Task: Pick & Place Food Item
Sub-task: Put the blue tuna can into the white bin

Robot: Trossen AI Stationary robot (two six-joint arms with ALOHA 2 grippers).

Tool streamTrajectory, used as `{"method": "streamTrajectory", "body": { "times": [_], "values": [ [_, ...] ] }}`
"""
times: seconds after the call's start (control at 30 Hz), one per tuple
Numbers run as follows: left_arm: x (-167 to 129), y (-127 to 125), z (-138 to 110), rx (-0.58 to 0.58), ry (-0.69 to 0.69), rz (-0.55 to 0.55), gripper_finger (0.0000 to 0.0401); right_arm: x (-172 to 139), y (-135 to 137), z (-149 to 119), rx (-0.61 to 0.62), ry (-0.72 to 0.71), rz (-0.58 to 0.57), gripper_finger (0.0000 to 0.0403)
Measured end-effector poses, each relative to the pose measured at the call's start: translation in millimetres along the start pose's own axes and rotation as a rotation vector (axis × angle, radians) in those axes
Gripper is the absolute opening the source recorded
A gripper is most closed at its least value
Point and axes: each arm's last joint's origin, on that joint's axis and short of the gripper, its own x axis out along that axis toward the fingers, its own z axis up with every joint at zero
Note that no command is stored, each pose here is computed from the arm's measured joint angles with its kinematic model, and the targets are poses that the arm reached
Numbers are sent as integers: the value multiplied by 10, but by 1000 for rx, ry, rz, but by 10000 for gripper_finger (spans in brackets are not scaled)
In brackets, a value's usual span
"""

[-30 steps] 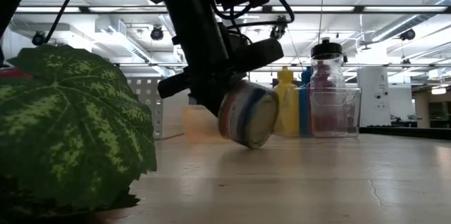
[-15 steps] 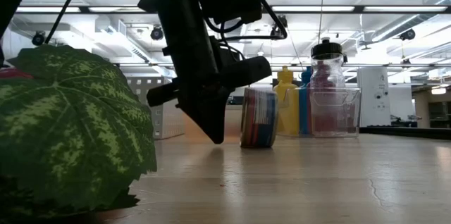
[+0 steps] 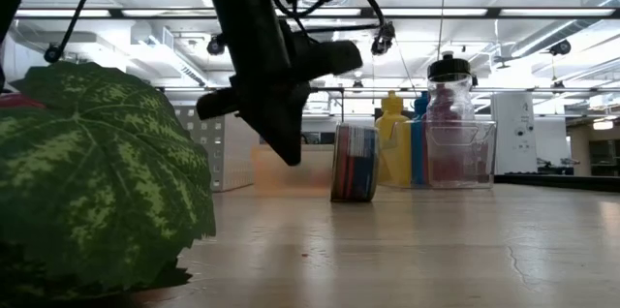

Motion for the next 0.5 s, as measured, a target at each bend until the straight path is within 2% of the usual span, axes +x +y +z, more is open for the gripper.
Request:
{"method": "streamTrajectory", "body": {
  "times": [0.27,0.5],
  "values": [
    [-390,102,55,-28,4,-13,3,0,-4,-3,3,3,-4,8],
    [-881,201,129,-151,-45,-106,3,0,-11,-4,40,-7,-25,8]
  ]
}}
